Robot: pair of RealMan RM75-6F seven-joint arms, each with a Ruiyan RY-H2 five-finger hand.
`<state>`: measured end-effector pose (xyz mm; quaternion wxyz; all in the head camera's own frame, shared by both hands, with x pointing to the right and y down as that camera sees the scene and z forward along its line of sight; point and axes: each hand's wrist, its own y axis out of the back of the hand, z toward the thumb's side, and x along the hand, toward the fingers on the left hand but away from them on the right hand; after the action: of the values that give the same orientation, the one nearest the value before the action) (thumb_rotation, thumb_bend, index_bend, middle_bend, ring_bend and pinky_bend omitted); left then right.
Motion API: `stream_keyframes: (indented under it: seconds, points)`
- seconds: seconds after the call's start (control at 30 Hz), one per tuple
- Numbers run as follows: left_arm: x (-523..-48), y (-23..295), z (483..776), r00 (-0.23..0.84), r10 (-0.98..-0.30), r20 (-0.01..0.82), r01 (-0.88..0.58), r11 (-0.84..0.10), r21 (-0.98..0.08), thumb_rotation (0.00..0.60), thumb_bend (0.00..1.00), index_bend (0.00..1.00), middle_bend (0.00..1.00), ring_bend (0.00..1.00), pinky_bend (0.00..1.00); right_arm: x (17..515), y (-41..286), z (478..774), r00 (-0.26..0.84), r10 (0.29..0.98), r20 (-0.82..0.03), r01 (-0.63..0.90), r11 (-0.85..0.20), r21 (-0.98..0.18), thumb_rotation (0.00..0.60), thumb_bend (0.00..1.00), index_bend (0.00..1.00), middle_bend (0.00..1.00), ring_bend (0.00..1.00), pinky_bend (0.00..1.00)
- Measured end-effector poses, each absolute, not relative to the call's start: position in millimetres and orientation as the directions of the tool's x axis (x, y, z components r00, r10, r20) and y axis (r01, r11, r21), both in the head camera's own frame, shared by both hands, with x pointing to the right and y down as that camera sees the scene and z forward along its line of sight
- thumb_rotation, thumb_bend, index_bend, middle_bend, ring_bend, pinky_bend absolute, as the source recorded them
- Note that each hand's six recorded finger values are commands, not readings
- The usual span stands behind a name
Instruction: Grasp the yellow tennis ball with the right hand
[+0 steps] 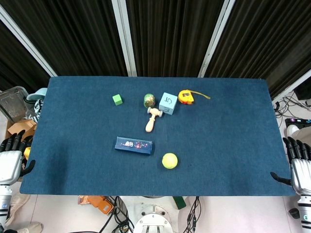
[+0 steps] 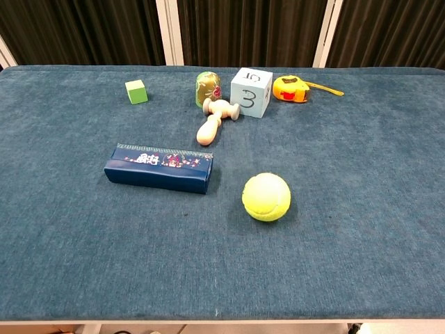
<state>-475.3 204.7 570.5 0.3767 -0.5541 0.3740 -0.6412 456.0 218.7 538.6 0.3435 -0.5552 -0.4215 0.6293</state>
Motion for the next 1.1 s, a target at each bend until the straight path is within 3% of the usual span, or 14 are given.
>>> stream_keyframes:
  seconds: [0.17, 0.37, 0.6, 0.8, 1.1]
  points:
    - [-474, 205, 571, -0.107, -0.898, 0.427, 0.059, -0.434, -0.899, 0.600, 0.28, 0.14, 0.00, 0.00, 0.11, 451, 216, 542, -0.117, 0.907, -0.405, 0.051, -0.401, -0.914, 0.600, 0.11, 0.10, 0.13, 0.12, 0.12]
    - [-472, 205, 571, -0.094, -0.902, 0.422, 0.070, -0.429, -0.901, 0.600, 0.28, 0.14, 0.00, 0.00, 0.11, 422, 207, 570, -0.009, 0.881, -0.472, 0.068, -0.471, -0.880, 0.600, 0.11, 0.12, 0.15, 0.16, 0.17]
    - [-476, 204, 569, -0.106, -0.902, 0.418, 0.064, -0.426, -0.902, 0.600, 0.28, 0.14, 0.00, 0.00, 0.11, 348, 179, 620, 0.224, 0.797, -0.561, 0.050, -0.584, -0.810, 0.600, 0.11, 0.16, 0.21, 0.24, 0.27]
    - [-475, 203, 571, -0.101, -0.901, 0.421, 0.070, -0.429, -0.901, 0.600, 0.28, 0.14, 0.00, 0.00, 0.11, 276, 159, 650, 0.389, 0.729, -0.564, 0.049, -0.627, -0.777, 0.600, 0.11, 0.22, 0.26, 0.33, 0.35]
    - [-476, 203, 571, -0.102, -0.901, 0.422, 0.074, -0.430, -0.900, 0.600, 0.28, 0.14, 0.00, 0.00, 0.11, 209, 152, 679, 0.495, 0.668, -0.555, 0.068, -0.667, -0.742, 0.600, 0.11, 0.29, 0.32, 0.39, 0.41]
